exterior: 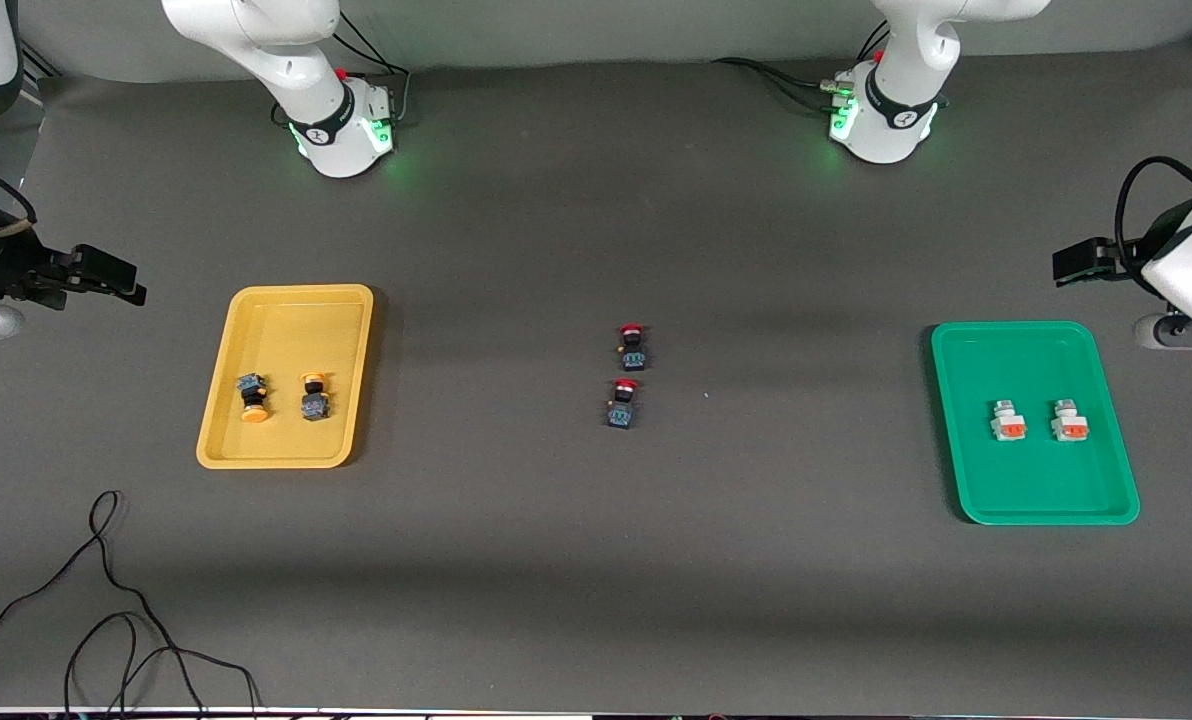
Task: Place green and yellow buttons in trays
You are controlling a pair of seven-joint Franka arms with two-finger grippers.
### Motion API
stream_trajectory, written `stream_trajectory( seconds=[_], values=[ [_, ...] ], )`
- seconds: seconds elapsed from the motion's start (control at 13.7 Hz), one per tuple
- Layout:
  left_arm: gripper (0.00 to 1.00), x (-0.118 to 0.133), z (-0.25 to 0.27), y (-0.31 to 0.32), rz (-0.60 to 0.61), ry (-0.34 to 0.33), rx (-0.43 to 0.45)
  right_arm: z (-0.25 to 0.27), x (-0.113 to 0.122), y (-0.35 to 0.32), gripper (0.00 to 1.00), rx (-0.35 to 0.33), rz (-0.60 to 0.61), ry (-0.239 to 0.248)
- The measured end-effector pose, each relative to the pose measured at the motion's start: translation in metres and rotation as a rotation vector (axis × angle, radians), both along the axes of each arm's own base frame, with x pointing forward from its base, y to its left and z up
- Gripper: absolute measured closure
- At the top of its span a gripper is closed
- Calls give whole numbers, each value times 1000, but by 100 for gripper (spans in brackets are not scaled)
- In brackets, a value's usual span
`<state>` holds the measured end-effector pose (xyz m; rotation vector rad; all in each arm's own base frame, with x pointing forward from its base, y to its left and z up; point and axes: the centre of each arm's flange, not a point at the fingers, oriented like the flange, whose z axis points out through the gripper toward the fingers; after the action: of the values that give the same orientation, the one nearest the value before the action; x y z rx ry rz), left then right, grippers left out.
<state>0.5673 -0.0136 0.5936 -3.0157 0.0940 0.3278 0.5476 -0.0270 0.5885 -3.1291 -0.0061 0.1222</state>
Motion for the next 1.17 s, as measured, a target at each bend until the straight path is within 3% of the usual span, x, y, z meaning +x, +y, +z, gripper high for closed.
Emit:
stream_trajectory(
  seconds=[0.58, 1.17],
  values=[
    [0, -2, -13, -33, -97, -134, -68, -1, 0, 0, 0, 0, 0, 1],
    [0, -1, -21, -43, -114, -125, -71, -1, 0, 0, 0, 0, 0, 1]
  ],
)
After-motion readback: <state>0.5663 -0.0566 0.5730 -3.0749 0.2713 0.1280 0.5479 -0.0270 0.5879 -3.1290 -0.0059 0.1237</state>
